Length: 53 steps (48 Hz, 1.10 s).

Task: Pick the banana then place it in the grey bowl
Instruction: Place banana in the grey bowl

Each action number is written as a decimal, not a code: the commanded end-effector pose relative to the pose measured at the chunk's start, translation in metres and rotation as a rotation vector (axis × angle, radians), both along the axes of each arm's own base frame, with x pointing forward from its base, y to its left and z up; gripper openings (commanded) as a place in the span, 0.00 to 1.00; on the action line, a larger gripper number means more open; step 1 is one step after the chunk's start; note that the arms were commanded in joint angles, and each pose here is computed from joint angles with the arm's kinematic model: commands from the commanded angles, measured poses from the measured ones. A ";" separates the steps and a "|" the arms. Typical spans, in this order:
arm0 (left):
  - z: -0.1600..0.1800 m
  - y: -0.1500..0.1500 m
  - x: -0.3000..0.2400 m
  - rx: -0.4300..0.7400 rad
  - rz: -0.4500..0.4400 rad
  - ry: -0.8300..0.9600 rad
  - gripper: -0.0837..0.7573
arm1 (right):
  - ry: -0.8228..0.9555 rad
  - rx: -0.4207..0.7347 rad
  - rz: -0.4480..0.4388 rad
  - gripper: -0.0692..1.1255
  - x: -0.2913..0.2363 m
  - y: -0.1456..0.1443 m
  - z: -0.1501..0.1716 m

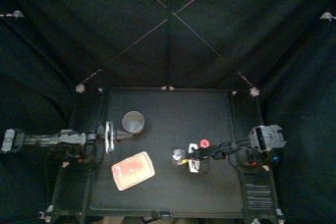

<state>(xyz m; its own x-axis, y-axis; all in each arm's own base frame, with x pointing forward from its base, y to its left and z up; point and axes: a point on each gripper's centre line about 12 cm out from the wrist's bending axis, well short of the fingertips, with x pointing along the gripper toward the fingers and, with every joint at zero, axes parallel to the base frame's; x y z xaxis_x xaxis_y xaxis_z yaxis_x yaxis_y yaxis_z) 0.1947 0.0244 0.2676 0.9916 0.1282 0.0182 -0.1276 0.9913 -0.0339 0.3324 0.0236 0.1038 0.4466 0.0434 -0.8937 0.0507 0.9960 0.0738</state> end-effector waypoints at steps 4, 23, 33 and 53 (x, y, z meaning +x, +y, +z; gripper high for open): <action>0.005 0.001 0.001 -0.011 0.004 -0.020 0.14 | -0.163 -0.011 -0.039 0.43 0.025 -0.018 0.037; 0.008 0.001 0.001 -0.007 0.007 -0.039 0.14 | -0.994 -0.166 -0.218 0.44 0.130 -0.136 0.164; 0.009 0.001 0.001 -0.003 0.008 -0.059 0.14 | -1.108 -0.164 -0.267 0.44 0.185 -0.164 0.165; 0.004 0.001 0.000 -0.004 0.008 -0.050 0.14 | -1.037 -0.132 -0.268 0.56 0.245 -0.168 0.134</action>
